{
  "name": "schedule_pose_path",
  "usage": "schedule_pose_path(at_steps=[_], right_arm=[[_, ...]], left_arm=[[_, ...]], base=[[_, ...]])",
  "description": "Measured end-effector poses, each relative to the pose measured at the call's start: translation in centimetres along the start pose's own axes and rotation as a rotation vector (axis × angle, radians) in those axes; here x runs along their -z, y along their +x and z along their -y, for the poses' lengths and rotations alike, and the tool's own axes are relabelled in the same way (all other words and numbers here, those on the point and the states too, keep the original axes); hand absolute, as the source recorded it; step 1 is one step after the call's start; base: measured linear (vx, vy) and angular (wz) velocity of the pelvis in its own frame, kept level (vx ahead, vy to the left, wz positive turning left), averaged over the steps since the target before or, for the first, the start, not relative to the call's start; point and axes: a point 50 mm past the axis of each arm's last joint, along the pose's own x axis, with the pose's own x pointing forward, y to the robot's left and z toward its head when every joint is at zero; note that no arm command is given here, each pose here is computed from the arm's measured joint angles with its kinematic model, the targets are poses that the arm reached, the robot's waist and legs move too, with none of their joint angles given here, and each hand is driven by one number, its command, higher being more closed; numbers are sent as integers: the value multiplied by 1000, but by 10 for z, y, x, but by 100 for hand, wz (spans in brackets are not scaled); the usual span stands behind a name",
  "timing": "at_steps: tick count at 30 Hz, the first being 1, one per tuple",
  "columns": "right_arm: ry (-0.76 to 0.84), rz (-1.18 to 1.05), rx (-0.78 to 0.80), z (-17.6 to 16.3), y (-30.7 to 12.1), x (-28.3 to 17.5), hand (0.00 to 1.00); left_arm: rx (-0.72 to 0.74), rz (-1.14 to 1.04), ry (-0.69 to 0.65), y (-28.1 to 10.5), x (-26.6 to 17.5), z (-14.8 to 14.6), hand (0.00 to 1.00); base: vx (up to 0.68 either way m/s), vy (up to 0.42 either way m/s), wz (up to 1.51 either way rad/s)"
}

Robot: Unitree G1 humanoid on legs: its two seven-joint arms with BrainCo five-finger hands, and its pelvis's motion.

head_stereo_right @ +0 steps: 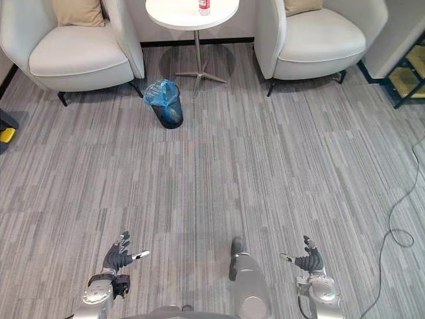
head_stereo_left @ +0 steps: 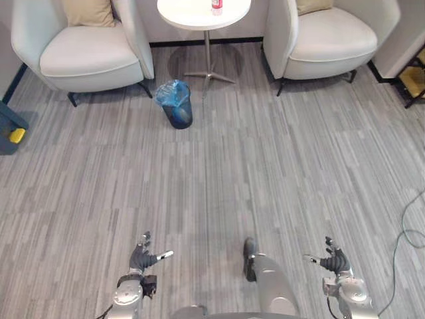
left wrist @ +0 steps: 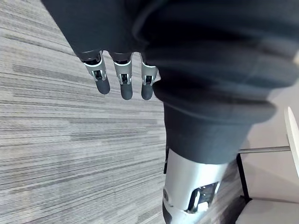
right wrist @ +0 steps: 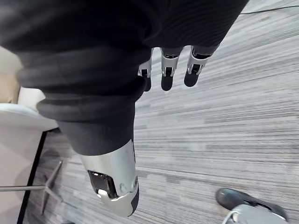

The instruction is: Gather rubbish on tea table into small bin, then transfer packed bag to large trash can.

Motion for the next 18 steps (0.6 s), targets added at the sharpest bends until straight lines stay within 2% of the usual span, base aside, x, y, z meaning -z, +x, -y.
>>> schedule_pose_path(at_steps=[3,7,10,11,18], right_arm=[[39,24,-12,-13,-1,-4,0],[50,59,-1,-12,3,-13,0],[36,12,20,-5,1,-1,0],[54,-16,7,-13,0,5,0],[42,-99,-19,-21,-3,23,0]], left_arm=[[3,6,-8,0,-1,2,0],[12,24,-29,-2,-5,9,0],[6,-19,-49,-12,9,12,0],[1,-36,-43,-12,13,9,0],[17,-61,-21,-12,16,10,0]], base=[[581,-150,-12],[634,-19,-44],[658,200,-81],[513,225,-68],[614,160,-12]])
